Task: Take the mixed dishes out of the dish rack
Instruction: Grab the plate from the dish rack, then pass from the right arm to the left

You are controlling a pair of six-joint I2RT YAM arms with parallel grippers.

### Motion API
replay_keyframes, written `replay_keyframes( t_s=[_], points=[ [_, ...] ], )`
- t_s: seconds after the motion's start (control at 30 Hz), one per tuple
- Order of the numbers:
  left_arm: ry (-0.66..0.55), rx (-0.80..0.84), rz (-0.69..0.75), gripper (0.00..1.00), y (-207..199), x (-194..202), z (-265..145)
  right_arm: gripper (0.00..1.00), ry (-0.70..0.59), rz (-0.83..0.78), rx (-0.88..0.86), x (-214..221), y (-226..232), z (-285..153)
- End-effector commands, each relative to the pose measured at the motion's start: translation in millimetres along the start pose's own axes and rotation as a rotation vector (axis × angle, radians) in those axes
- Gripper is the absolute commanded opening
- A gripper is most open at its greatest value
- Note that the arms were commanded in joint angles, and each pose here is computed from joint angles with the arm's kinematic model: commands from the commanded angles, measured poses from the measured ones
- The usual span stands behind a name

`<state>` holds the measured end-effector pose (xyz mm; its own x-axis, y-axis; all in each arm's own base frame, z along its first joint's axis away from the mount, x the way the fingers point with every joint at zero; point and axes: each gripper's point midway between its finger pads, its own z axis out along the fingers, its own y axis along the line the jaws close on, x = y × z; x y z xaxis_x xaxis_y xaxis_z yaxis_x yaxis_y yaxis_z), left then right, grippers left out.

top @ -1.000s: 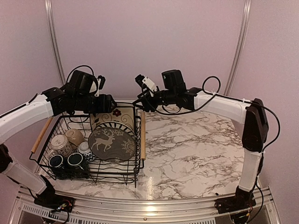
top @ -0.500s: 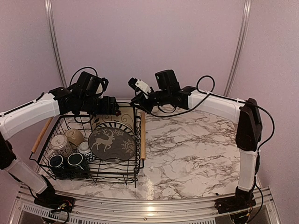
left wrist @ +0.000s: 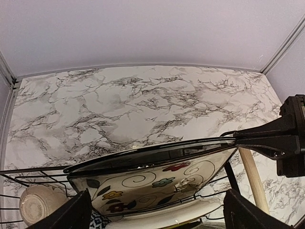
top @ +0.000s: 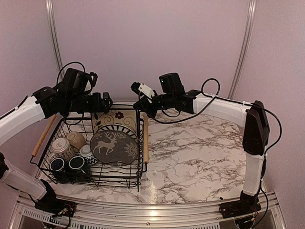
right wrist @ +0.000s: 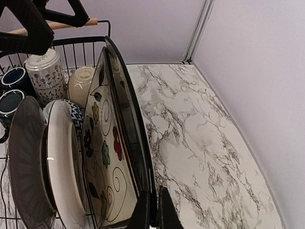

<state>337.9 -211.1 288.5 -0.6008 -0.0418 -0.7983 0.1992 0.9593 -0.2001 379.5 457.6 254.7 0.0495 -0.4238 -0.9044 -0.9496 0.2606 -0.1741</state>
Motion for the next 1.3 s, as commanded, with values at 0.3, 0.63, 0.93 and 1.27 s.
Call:
replay_keyframes(
  t_s=[0.3,0.63,0.93,1.27],
  points=[
    [-0.031,0.204,0.002,0.98,23,-25,-12,0.0,-0.3,0.009,0.171,-102,-27,-64],
    [0.026,0.172,0.229,0.89,31,-44,15,0.0,-0.282,-0.005,0.149,-103,-27,-60],
    [0.064,0.503,0.459,0.73,-20,-41,15,0.0,-0.295,0.005,0.119,-103,-22,-58],
    [0.099,0.728,0.676,0.59,-76,-23,41,0.0,-0.3,-0.003,0.092,-105,-18,-58]
  ],
)
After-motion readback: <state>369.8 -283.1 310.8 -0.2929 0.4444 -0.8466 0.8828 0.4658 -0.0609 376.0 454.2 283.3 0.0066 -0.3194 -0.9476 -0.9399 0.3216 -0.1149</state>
